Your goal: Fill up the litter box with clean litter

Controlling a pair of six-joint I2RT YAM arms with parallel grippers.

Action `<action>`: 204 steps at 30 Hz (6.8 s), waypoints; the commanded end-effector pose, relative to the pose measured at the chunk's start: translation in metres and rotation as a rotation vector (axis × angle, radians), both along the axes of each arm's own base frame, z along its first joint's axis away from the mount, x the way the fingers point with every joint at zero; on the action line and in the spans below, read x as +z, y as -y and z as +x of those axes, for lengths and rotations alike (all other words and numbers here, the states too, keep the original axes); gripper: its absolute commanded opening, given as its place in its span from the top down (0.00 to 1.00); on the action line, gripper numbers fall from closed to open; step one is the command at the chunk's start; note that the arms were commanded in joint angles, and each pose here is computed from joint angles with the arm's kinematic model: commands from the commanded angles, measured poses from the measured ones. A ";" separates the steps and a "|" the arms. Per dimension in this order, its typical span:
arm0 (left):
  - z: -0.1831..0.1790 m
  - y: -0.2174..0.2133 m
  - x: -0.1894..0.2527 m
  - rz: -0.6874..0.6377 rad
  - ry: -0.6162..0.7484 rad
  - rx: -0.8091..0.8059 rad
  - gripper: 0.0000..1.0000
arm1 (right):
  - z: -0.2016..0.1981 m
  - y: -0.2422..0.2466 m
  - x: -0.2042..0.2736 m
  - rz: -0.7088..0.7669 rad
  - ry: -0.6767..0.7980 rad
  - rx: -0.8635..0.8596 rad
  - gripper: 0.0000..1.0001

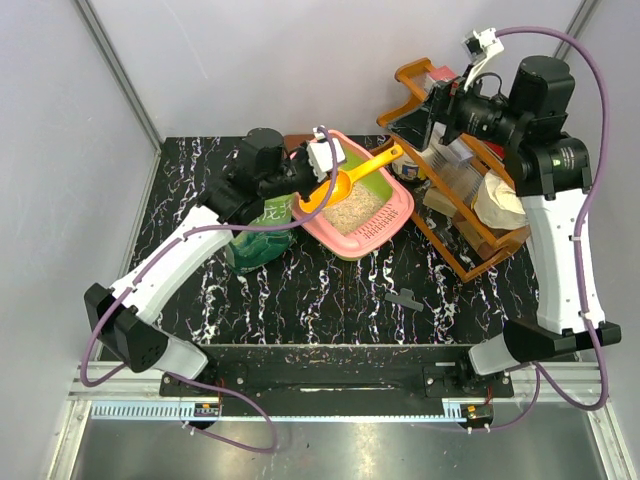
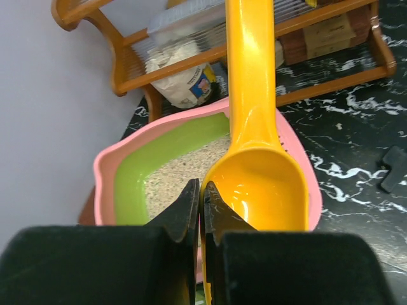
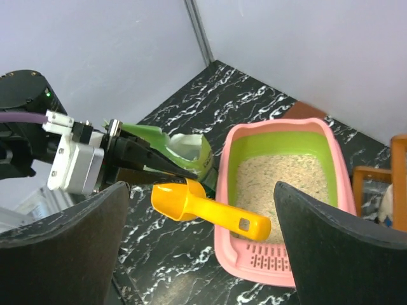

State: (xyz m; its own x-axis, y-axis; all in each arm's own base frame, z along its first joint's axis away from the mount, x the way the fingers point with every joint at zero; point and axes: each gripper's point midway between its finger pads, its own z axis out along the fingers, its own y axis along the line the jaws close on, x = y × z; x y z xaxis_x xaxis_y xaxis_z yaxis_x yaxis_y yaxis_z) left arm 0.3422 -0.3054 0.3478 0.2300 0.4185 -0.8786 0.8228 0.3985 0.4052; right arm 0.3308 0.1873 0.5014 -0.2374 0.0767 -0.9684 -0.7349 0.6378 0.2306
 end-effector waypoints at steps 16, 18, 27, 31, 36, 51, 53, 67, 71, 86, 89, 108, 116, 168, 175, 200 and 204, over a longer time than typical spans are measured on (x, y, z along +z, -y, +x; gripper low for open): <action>-0.015 0.021 0.048 -0.260 -0.068 -0.085 1.00 | 0.001 -0.022 -0.064 0.195 -0.461 0.287 0.00; -0.008 0.024 0.049 -0.267 -0.064 -0.075 1.00 | 0.006 -0.019 -0.066 0.171 -0.419 0.245 0.00; 0.019 0.037 0.042 -0.275 -0.056 -0.006 1.00 | 0.004 -0.022 -0.078 0.230 -0.476 0.238 0.17; 0.027 0.042 0.038 -0.269 -0.043 0.014 1.00 | -0.002 -0.022 -0.082 0.234 -0.488 0.234 0.23; 0.024 0.050 0.036 -0.253 -0.029 -0.011 1.00 | -0.002 -0.021 -0.087 0.227 -0.484 0.226 0.28; 0.017 0.058 0.025 -0.180 0.029 -0.058 1.00 | 0.002 -0.020 -0.102 0.215 -0.509 0.206 0.46; 0.017 0.059 0.024 -0.176 0.029 -0.057 1.00 | 0.003 -0.020 -0.104 0.212 -0.514 0.209 0.50; 0.014 0.057 0.027 -0.166 0.048 -0.072 1.00 | 0.009 -0.018 -0.116 0.197 -0.523 0.181 0.59; 0.011 0.058 0.025 -0.165 0.036 -0.081 1.00 | 0.014 -0.019 -0.119 0.197 -0.531 0.183 0.68; 0.007 -0.133 0.061 -0.075 -0.051 0.344 0.07 | 0.050 -0.005 -0.105 0.004 -0.371 0.117 1.00; 0.010 -0.182 0.034 -0.004 -0.175 0.441 0.07 | 0.059 -0.008 -0.099 -0.041 -0.305 0.127 1.00; 0.007 -0.220 -0.042 0.257 -0.280 0.556 0.20 | 0.055 -0.126 -0.079 -0.039 -0.215 0.262 1.00; -0.013 -0.220 -0.060 0.113 -0.465 0.422 0.74 | 0.062 -0.180 -0.102 -0.118 -0.160 0.303 1.00; -0.066 -0.207 0.000 0.050 -0.058 0.308 1.00 | 0.032 -0.223 -0.250 -0.496 -0.415 -0.028 1.00; -0.074 -0.209 -0.034 0.025 -0.140 0.343 1.00 | 0.038 -0.234 -0.323 -0.519 -0.605 -0.057 1.00; -0.075 -0.190 -0.016 -0.060 -0.131 0.254 1.00 | 0.033 -0.221 -0.269 0.061 -1.072 0.434 1.00; -0.070 -0.191 -0.015 -0.044 -0.151 0.264 1.00 | 0.038 -0.207 -0.258 0.166 -1.139 0.503 1.00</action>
State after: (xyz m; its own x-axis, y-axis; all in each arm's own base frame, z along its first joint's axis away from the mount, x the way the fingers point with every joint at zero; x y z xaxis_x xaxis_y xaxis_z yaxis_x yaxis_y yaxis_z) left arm 0.2650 -0.1035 0.2794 -0.1688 0.4565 -0.8735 0.7442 0.6401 0.1907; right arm 0.3689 0.4068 0.2051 -0.9583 -0.1779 -0.2235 -0.2763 0.3791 0.8831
